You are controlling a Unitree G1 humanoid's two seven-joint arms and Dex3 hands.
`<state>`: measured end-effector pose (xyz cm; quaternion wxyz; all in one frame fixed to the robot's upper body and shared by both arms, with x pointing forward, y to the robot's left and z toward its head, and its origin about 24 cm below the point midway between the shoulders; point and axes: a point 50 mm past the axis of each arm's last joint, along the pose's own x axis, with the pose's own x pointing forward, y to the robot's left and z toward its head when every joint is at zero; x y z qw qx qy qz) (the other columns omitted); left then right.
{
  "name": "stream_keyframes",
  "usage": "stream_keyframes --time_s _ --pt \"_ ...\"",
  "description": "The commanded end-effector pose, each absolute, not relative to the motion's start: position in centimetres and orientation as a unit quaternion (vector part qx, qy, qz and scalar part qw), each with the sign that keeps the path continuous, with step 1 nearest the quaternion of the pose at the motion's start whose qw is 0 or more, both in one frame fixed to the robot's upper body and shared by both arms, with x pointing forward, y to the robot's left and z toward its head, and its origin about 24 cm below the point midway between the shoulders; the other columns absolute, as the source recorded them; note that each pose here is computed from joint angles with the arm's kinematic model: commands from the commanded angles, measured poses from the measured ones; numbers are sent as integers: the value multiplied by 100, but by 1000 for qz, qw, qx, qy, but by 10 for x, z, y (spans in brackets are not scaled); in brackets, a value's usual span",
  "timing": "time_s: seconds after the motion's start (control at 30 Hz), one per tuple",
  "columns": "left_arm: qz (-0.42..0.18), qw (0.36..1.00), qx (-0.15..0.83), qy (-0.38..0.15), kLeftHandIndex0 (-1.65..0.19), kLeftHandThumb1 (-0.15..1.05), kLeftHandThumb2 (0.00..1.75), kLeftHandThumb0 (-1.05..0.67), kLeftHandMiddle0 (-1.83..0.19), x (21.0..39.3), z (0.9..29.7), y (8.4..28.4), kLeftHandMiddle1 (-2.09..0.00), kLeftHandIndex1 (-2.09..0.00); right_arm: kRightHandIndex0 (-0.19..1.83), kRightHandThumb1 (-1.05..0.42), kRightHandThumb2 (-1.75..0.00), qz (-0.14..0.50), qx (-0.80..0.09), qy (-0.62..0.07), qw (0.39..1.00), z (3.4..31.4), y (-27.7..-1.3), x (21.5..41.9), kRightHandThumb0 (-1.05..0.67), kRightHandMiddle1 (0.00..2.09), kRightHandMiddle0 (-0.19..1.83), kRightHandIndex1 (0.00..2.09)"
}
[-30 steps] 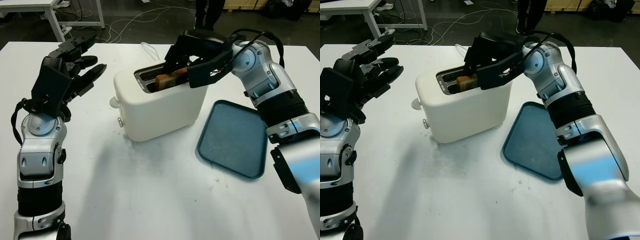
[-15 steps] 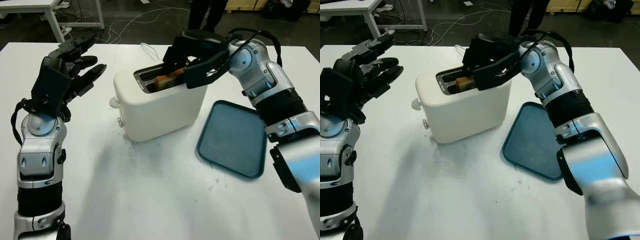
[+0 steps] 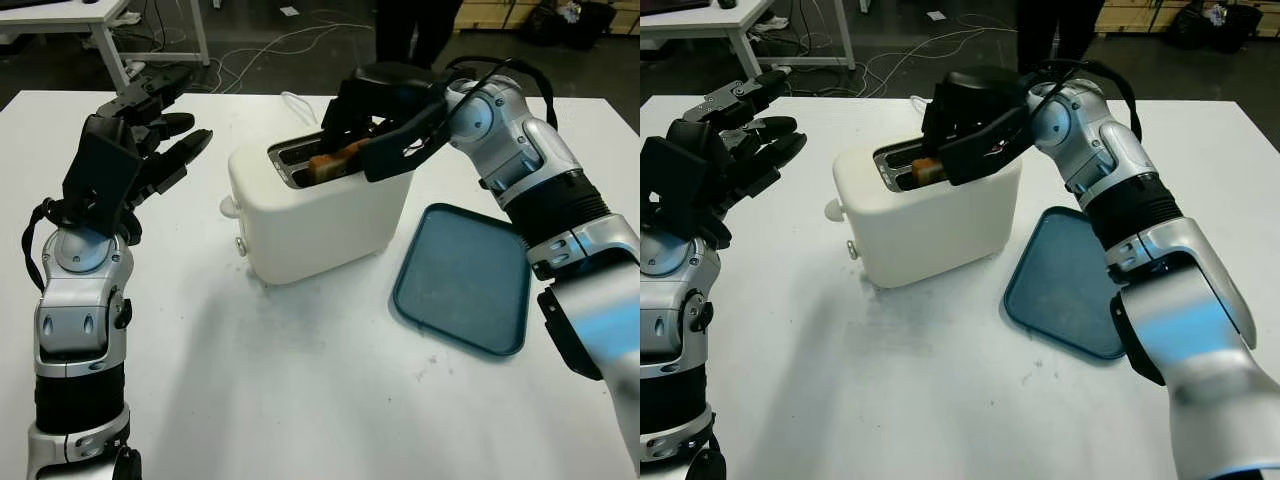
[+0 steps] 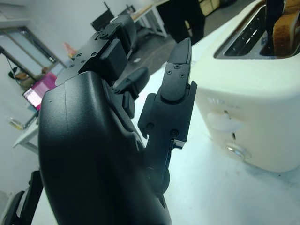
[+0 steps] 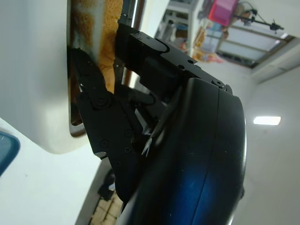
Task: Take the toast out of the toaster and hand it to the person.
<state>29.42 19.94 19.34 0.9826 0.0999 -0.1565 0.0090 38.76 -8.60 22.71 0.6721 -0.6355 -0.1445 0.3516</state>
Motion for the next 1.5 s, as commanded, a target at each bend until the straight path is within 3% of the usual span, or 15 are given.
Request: stream_keyframes --time_s 0.0,0.23,0.37,0.4,0.47,0.57,0.63,0.93,1.07,1.47 --pt "14 982 96 -161 -57 90 18 -24 -23 292 194 201 -81 -2 97 -65 0 419 -660 -70 620 169 -86 381 -48 10 131 96" --pt "12 982 97 -162 -57 89 18 -24 -23 293 195 201 -82 -2 99 -71 -2 413 -688 -92 589 165 -88 375 -56 10 132 102" --pt "13 982 97 -162 -57 89 19 -24 -23 293 195 200 -83 -2 98 -83 -1 400 -720 -130 552 160 -88 371 -66 21 128 137" --pt "13 982 97 -162 -57 89 19 -24 -23 293 195 200 -83 -2 98 -85 -1 395 -725 -149 544 159 -89 369 -66 39 118 142" --pt "12 982 96 -164 -57 89 19 -25 -23 293 195 200 -83 -2 101 -91 -6 382 -724 -192 541 157 -89 367 -62 104 94 157" --pt "13 982 97 -162 -57 89 19 -25 -23 293 194 201 -83 -2 105 -92 -30 354 -717 -234 553 160 -90 368 -56 154 82 170" --pt "14 981 102 -162 -57 89 19 -26 -23 293 194 201 -84 -2 108 -92 -38 338 -709 -256 564 164 -91 369 -52 169 80 173" --pt "12 983 94 -159 -56 89 20 -24 -22 293 193 201 -83 -1 111 -92 -42 262 -655 -319 633 209 -98 378 -46 175 79 175" --pt "14 982 100 -159 -57 89 20 -24 -23 292 193 201 -83 -2 106 -92 -36 224 -631 -333 664 237 -103 383 -46 175 77 175" --pt "16 982 99 -158 -57 88 20 -24 -23 292 193 202 -82 -2 95 -92 -42 159 -528 -287 783 303 -136 402 -47 175 67 175"
